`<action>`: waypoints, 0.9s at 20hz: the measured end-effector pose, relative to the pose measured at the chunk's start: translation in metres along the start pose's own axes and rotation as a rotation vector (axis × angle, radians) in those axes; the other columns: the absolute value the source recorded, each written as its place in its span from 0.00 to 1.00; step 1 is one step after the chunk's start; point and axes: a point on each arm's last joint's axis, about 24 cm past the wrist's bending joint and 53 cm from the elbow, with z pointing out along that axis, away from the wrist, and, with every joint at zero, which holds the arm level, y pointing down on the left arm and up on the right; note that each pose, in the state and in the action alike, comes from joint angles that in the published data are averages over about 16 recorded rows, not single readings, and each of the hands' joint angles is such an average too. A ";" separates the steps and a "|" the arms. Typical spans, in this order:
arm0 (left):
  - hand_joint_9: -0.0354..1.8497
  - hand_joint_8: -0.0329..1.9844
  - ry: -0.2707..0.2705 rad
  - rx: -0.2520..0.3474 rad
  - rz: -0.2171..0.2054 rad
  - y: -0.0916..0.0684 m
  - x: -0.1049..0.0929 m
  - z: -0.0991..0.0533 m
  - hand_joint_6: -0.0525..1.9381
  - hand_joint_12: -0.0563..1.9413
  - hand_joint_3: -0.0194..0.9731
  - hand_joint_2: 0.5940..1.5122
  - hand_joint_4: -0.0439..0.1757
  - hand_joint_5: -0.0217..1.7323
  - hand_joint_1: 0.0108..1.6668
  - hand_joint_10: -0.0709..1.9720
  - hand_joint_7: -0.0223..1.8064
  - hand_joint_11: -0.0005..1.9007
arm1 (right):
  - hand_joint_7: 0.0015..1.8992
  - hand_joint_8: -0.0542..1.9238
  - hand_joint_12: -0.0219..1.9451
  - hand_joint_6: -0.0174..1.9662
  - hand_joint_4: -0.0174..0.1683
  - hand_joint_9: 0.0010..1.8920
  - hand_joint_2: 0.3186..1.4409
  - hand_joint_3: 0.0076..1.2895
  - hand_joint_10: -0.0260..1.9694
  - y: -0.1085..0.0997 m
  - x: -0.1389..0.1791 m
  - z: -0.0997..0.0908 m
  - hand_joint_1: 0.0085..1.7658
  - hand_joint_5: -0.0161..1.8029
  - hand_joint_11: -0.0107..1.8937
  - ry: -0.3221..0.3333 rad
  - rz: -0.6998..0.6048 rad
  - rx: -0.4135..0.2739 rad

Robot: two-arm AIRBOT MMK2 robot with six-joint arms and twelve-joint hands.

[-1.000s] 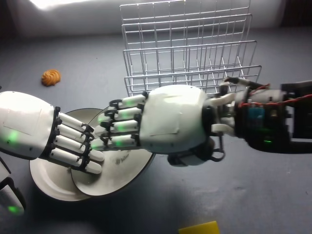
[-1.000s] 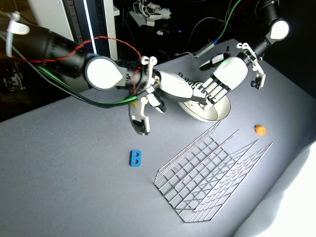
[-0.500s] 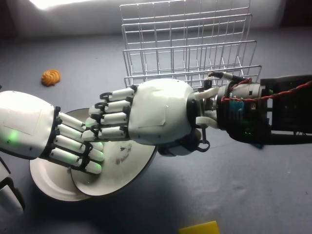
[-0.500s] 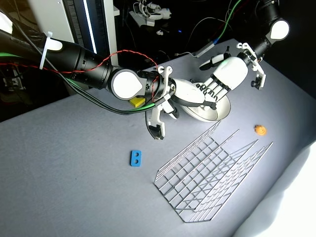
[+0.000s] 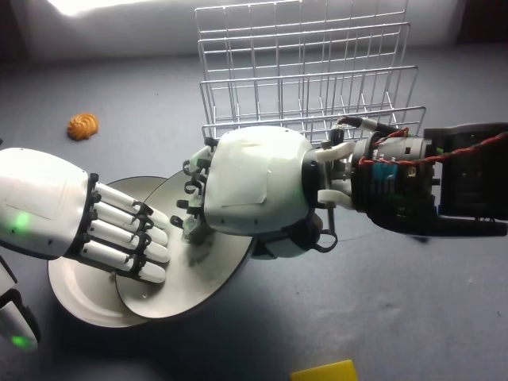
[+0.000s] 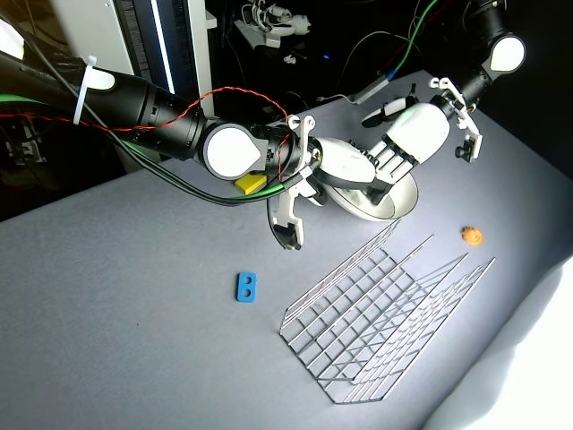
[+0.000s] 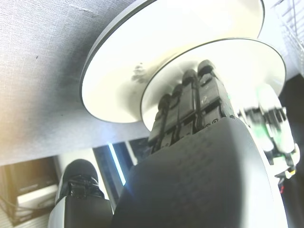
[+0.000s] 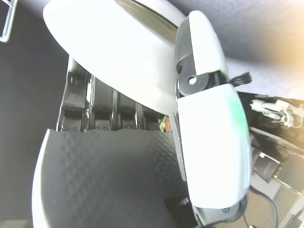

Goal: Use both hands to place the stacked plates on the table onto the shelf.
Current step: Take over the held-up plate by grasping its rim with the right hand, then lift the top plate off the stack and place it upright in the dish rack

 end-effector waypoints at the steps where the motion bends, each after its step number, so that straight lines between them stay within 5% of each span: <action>1: 0.03 0.01 -0.001 -0.001 0.000 0.000 0.000 0.000 0.02 0.03 0.04 0.50 0.21 0.01 0.00 0.04 0.01 0.01 | 0.33 0.15 0.57 0.15 0.07 0.38 0.63 0.01 0.06 0.001 -0.001 0.000 0.66 0.33 0.26 -0.004 0.000 -0.003; 9: 0.03 0.01 -0.038 -0.023 -0.007 0.007 -0.013 -0.008 0.02 0.03 0.04 0.51 0.22 0.02 0.00 0.04 0.01 0.01 | 0.50 0.30 0.53 0.33 0.02 0.62 0.59 0.01 0.05 0.007 -0.006 0.000 0.65 0.45 0.48 -0.035 0.000 -0.027; 18: 0.03 0.01 -0.118 -0.103 -0.044 0.029 -0.036 -0.039 0.03 0.03 0.04 0.52 0.21 0.02 0.00 0.04 0.02 0.01 | 0.53 0.38 0.54 0.41 0.04 0.68 0.57 0.00 0.04 0.013 -0.013 -0.001 0.65 0.47 0.51 -0.046 0.019 -0.036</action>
